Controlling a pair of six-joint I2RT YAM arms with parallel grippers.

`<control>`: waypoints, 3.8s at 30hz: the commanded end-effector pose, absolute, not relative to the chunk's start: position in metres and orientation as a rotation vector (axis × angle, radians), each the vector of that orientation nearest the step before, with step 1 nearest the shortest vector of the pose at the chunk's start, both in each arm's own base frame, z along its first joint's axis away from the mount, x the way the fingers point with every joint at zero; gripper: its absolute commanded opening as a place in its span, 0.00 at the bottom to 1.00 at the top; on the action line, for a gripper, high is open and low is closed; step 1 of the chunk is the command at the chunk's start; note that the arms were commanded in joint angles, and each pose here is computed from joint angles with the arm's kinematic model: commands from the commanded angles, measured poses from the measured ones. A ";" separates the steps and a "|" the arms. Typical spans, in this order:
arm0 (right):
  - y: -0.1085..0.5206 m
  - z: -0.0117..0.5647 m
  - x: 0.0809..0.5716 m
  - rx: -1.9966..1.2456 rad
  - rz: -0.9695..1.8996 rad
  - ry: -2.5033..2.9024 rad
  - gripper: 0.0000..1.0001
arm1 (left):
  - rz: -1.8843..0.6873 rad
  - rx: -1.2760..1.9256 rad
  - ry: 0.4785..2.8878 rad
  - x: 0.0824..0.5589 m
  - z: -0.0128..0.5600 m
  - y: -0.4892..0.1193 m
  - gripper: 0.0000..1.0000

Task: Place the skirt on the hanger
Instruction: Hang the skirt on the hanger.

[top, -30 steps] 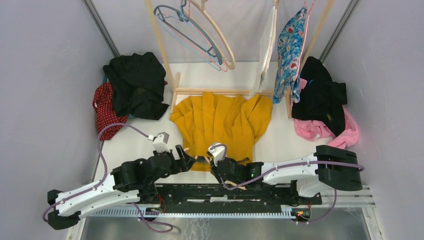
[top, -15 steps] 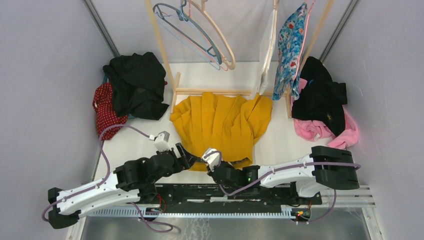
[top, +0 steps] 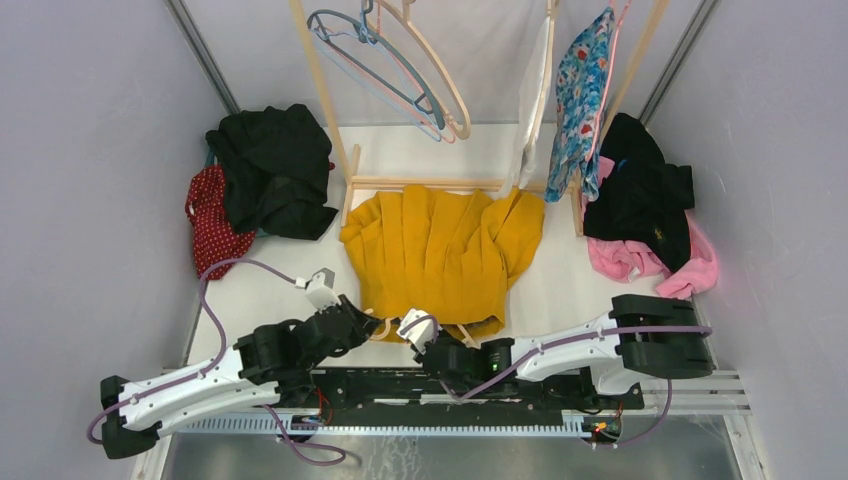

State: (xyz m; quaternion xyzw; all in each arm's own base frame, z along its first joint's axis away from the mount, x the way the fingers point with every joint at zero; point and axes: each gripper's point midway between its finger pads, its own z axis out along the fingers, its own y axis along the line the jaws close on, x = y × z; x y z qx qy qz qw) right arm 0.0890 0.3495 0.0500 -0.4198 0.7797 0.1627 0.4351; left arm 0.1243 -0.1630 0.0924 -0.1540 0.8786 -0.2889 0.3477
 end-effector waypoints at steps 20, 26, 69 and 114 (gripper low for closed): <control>0.333 0.107 0.096 -0.886 0.588 1.979 0.50 | -0.685 -0.545 2.144 0.152 0.064 -0.162 0.03; 0.264 0.114 0.132 -0.685 0.391 2.102 0.53 | -0.639 -0.525 2.155 0.152 0.056 -0.157 0.03; 0.202 0.053 0.141 -0.513 0.102 2.354 0.21 | -0.753 -0.469 1.872 0.184 0.118 -0.172 0.03; 0.233 0.061 0.086 -0.687 0.283 2.310 0.01 | -0.978 -0.735 1.369 0.211 0.216 -0.152 0.03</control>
